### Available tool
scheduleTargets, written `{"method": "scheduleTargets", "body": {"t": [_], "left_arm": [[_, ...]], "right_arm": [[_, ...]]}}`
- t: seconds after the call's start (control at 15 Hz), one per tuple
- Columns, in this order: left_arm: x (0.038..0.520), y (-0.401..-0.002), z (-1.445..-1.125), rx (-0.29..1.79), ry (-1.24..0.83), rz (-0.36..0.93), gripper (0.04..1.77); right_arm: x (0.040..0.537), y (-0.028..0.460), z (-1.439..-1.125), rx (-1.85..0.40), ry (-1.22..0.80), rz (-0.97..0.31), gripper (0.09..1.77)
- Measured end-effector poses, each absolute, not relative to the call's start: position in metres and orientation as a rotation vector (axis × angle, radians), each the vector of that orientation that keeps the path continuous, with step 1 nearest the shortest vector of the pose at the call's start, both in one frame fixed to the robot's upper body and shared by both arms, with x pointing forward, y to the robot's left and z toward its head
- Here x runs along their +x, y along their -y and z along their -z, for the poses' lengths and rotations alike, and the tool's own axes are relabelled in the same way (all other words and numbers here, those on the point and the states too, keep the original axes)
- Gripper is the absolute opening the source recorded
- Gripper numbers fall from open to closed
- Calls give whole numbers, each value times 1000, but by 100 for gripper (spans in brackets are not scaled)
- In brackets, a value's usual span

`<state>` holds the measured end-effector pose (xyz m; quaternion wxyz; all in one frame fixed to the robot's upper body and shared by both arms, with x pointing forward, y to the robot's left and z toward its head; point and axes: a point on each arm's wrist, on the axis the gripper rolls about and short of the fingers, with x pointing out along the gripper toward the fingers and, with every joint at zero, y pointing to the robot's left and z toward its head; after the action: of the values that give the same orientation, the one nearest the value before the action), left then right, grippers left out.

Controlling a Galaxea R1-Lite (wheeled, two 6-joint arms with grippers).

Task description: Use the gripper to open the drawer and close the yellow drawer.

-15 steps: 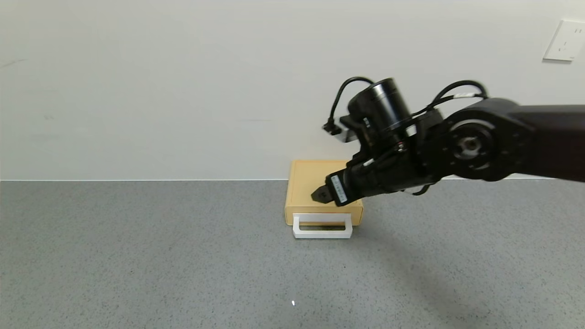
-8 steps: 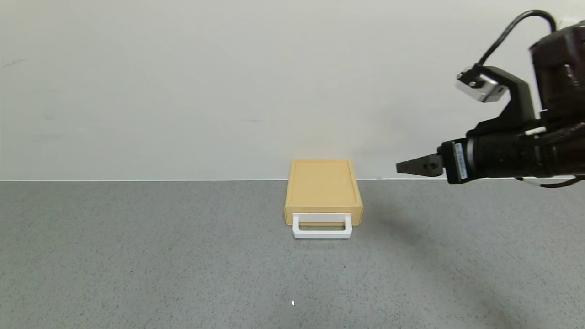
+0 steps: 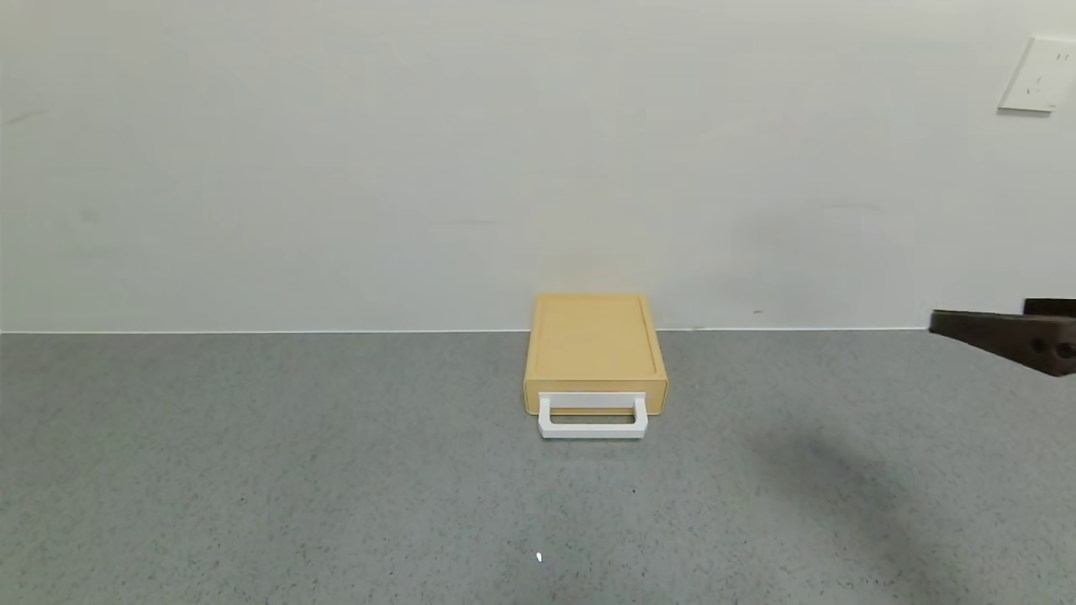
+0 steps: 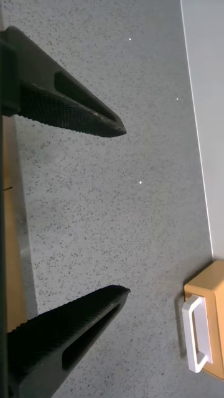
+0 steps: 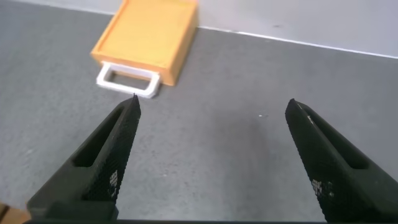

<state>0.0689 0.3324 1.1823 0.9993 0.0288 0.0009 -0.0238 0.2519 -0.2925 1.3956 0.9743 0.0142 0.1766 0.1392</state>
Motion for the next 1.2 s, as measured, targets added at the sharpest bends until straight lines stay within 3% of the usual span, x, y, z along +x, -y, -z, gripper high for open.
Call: {"method": "scheduleTargets", "body": {"t": [0.33,0.67,1.2], "left_arm": [[69,-332,-1182,58,-2,47,172],[69,-332,-1182,58,-2,47,172],[69,-332,-1182,58,-2,48,172]], "right_arm": [[172,327,-1390,54,-195,-93,171],[100,338,-1364,63,-72,38,171],[50,340,-1298,60,-19,35,171]]}}
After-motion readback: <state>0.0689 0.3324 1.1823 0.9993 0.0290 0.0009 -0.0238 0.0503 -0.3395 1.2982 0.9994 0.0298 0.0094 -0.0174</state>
